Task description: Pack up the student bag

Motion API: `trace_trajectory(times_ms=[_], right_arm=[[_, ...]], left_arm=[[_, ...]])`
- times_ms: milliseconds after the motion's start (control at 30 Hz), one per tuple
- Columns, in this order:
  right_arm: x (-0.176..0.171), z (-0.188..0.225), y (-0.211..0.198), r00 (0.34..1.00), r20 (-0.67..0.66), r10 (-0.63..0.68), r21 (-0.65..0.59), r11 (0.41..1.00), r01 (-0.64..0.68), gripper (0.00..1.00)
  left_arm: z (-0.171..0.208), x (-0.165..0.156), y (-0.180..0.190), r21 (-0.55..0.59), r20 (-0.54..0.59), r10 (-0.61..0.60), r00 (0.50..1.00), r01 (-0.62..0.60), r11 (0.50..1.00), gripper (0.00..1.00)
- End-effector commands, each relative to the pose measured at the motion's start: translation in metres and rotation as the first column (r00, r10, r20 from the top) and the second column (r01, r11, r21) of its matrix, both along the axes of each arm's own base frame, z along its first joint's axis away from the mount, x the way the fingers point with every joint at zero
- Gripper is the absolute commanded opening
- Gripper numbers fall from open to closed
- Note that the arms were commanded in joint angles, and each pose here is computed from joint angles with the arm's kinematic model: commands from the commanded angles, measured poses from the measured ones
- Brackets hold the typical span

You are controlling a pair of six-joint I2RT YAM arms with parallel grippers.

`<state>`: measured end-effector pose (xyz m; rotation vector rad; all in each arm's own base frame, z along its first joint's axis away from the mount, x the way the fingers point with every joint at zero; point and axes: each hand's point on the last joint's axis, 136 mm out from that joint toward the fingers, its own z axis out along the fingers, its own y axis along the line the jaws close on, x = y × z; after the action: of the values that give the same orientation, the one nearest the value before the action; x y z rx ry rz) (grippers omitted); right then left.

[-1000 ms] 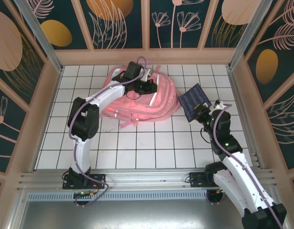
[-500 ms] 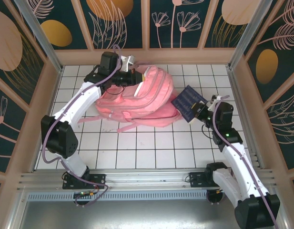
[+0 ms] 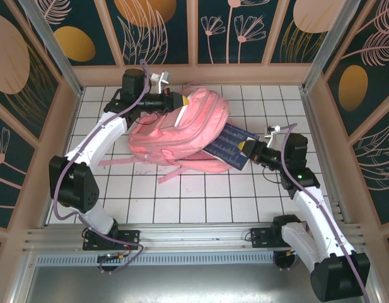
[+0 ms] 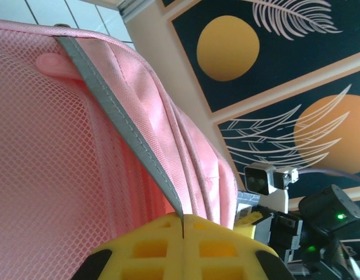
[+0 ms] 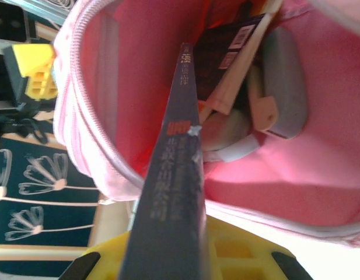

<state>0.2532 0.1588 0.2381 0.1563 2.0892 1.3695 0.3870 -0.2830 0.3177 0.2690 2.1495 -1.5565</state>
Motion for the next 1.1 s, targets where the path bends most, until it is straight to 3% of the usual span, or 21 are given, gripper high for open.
trace_trajectory(times_ms=[0, 300, 467, 600, 900, 1067], right_arm=[[-0.003, 0.024, 0.009, 0.998, 0.030, 0.059, 0.126, 0.990, -0.062, 0.00], [0.026, 0.046, 0.026, 0.999, -0.020, 0.025, 0.288, 0.957, -0.019, 0.00], [0.045, 0.057, 0.063, 0.999, -0.015, 0.034, 0.290, 0.957, -0.028, 0.00], [0.067, 0.053, 0.082, 0.999, -0.042, -0.028, 0.264, 0.964, 0.038, 0.00], [0.113, 0.002, 0.122, 0.972, -0.190, -0.138, 0.173, 0.970, 0.172, 0.00], [0.127, -0.019, 0.158, 0.972, -0.178, -0.156, 0.180, 0.965, 0.188, 0.00]], left_arm=[[0.087, -0.034, -0.001, -0.140, 0.254, -0.096, 0.962, 0.135, 0.981, 0.00], [0.092, -0.037, 0.004, -0.167, 0.264, -0.101, 0.959, 0.149, 0.975, 0.00], [0.094, -0.035, 0.008, -0.193, 0.253, -0.098, 0.963, 0.149, 0.970, 0.00], [0.094, -0.035, 0.008, -0.196, 0.254, -0.099, 0.962, 0.152, 0.969, 0.00], [0.092, -0.031, 0.008, -0.200, 0.244, -0.090, 0.966, 0.141, 0.970, 0.00], [0.087, -0.029, 0.007, -0.212, 0.226, -0.089, 0.970, 0.138, 0.968, 0.00]])
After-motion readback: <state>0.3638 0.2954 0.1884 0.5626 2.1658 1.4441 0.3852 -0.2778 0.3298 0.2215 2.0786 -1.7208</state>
